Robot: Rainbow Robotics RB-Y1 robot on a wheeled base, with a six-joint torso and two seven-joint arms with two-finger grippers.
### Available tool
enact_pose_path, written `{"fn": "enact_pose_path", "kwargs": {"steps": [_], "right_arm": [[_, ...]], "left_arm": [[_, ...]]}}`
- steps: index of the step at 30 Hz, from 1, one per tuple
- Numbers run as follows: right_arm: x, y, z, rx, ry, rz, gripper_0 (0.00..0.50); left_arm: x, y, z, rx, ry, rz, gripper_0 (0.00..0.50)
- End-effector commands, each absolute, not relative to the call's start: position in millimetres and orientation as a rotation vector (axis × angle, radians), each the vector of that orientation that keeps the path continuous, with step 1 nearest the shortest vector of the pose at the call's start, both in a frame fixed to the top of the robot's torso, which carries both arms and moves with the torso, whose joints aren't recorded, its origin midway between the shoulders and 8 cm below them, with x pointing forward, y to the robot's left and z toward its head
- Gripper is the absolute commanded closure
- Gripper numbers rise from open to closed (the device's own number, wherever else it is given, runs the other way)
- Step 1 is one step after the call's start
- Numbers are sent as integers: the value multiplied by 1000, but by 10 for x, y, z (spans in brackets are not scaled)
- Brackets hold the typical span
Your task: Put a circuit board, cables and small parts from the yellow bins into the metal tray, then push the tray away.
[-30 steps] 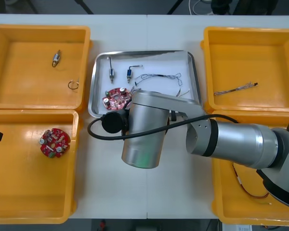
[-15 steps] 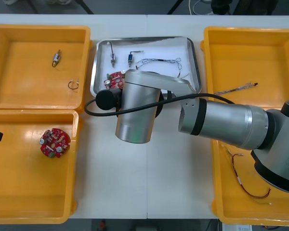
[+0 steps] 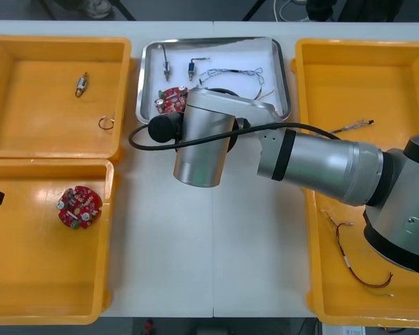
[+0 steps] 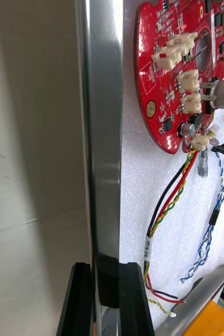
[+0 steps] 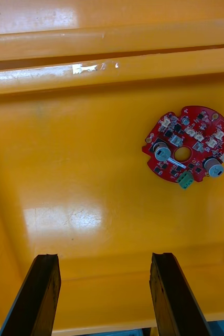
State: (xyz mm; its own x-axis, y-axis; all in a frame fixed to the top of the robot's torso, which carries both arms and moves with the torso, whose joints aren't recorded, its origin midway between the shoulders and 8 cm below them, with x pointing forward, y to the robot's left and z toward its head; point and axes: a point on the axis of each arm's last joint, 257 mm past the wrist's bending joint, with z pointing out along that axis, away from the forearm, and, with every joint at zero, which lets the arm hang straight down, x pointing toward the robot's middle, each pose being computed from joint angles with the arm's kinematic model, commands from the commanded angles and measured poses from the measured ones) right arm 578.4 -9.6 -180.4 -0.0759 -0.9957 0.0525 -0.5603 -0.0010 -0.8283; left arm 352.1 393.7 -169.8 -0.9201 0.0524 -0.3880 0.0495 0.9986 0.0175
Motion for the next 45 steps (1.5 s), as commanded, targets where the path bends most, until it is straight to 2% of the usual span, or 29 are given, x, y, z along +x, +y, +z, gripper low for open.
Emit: {"fn": "enact_pose_path", "kwargs": {"steps": [1,31,32,33,35,40,45], "right_arm": [[5908,224,-1394,-1599,1590,-968,500],[6267,257,-1352,-1528,1544,-1006,496],[6269,252,-1346,-1524,1545,-1009,371],[6269,252,-1346,-1523,1546,-1008,302],[6262,263,-1346,-1522,1546,-1005,9],[6179,278,-1355,-1498,1611,-977,0],[5910,321,-1413,-1451,1737,-843,0]], "left_arm": [[3526,4001,-1581,131,2706,52,0],[3526,4001,-1581,131,2706,52,0],[3526,4001,-1581,131,2706,52,0],[3526,4001,-1581,131,2706,52,0],[3526,4001,-1581,131,2706,52,0],[3526,4001,-1581,131,2706,52,0],[3526,4001,-1581,131,2706,52,0]]}}
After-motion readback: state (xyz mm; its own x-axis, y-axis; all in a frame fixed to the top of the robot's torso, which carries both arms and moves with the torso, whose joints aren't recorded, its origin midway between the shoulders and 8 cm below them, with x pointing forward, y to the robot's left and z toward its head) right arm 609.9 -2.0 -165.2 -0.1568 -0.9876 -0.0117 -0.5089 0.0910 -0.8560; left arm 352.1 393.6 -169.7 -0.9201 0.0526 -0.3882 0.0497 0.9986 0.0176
